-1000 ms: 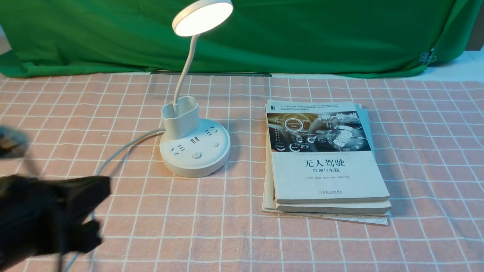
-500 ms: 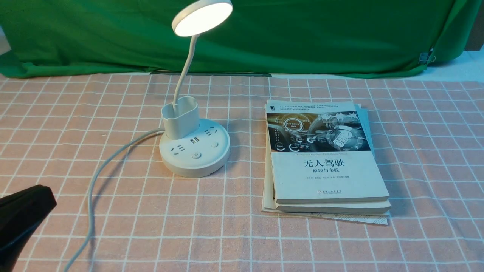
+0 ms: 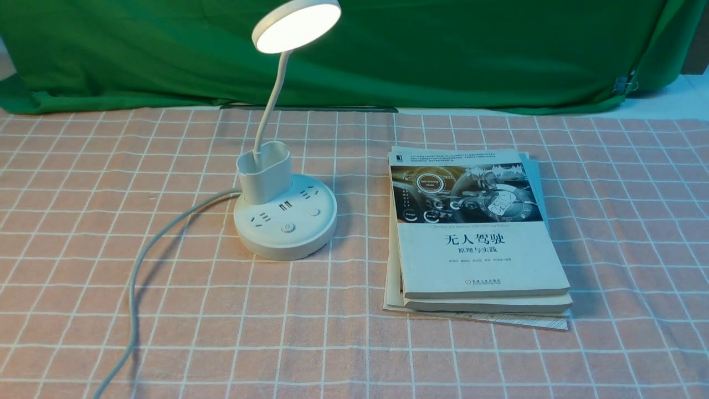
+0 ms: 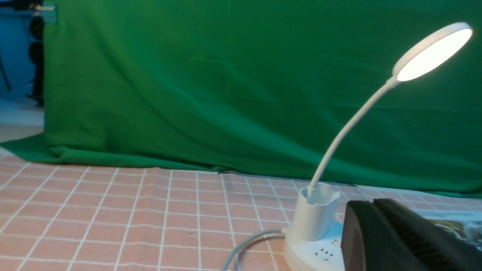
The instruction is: Turn on the table lamp on the pink coffee tablecloth with your hand.
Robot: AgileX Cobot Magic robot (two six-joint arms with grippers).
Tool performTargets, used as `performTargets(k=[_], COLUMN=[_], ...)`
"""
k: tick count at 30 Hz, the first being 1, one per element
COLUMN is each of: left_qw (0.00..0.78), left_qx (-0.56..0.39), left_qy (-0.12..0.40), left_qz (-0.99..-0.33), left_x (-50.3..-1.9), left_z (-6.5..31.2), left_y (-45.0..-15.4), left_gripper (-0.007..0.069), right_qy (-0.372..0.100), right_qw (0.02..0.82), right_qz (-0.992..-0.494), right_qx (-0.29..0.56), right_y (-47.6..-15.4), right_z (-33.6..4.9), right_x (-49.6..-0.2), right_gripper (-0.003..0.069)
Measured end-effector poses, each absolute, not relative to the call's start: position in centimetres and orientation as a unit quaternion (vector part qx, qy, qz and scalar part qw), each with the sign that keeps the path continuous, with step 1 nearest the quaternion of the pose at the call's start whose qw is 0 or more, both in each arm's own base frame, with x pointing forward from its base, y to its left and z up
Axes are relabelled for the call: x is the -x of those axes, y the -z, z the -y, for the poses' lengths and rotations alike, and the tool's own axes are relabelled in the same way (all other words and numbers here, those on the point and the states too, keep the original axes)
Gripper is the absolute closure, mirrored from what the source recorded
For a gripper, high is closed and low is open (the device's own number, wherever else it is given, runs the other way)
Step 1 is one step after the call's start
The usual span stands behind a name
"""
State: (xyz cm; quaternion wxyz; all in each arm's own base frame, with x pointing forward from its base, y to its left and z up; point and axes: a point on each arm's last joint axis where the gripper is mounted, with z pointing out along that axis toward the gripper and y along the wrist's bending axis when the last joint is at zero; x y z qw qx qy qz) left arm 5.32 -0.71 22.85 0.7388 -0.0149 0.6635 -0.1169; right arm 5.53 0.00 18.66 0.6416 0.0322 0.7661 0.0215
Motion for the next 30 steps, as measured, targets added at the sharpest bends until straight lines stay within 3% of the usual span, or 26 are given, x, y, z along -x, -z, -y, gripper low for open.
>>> performTargets(k=[4, 12, 30], left_qw=[0.732, 0.641, 0.64], left_qx=[0.024, 0.014, 0.007], left_qy=[0.084, 0.074, 0.068], left_qz=[-0.676, -0.764, -0.765], left_x=[-5.6, -5.5, -5.5], left_z=[0.4, 0.6, 0.6], left_y=[-21.2, -18.9, -18.8], left_gripper=[0.0604, 0.0604, 0.0604], right_qy=[-0.021, -0.021, -0.021], right_qw=[0.642, 0.642, 0.642], right_qz=[-0.766, -0.766, -0.766], right_qx=[-0.032, -0.032, -0.032], right_y=[-18.7, -18.7, -18.7], right_z=[0.0, 0.0, 0.0], right_x=[-5.5, -5.5, -5.5], right_gripper=[0.0418, 0.0418, 0.0418])
